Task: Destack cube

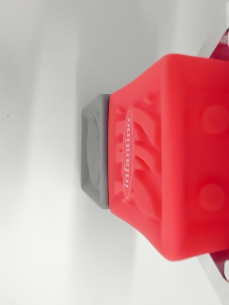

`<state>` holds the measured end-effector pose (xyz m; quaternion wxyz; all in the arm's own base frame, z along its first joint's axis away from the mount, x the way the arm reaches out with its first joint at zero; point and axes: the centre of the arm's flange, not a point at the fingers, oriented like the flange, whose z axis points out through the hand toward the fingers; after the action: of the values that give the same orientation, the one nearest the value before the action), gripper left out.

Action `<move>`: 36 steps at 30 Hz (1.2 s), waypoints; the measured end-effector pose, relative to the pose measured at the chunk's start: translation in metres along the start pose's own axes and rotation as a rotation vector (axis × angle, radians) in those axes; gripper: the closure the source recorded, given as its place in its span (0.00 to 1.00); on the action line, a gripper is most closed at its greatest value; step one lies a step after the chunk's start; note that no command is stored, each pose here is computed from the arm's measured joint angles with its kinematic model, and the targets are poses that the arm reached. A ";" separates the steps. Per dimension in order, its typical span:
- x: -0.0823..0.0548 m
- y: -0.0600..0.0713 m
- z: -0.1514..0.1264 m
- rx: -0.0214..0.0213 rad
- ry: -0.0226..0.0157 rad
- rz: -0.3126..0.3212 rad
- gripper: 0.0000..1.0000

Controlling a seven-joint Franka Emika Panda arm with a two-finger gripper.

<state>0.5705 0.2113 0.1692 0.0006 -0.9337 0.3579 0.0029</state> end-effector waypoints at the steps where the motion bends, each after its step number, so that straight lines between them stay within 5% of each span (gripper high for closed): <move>1: 0.000 0.000 0.000 -0.0001 0.0000 0.000 1.00; 15: 0.000 -0.001 -0.007 0.0022 0.0026 0.000 1.00; 36: 0.000 -0.001 -0.055 0.0028 0.0088 -0.001 1.00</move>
<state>0.5720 0.2121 0.2245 0.0003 -0.9339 0.3574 -0.0017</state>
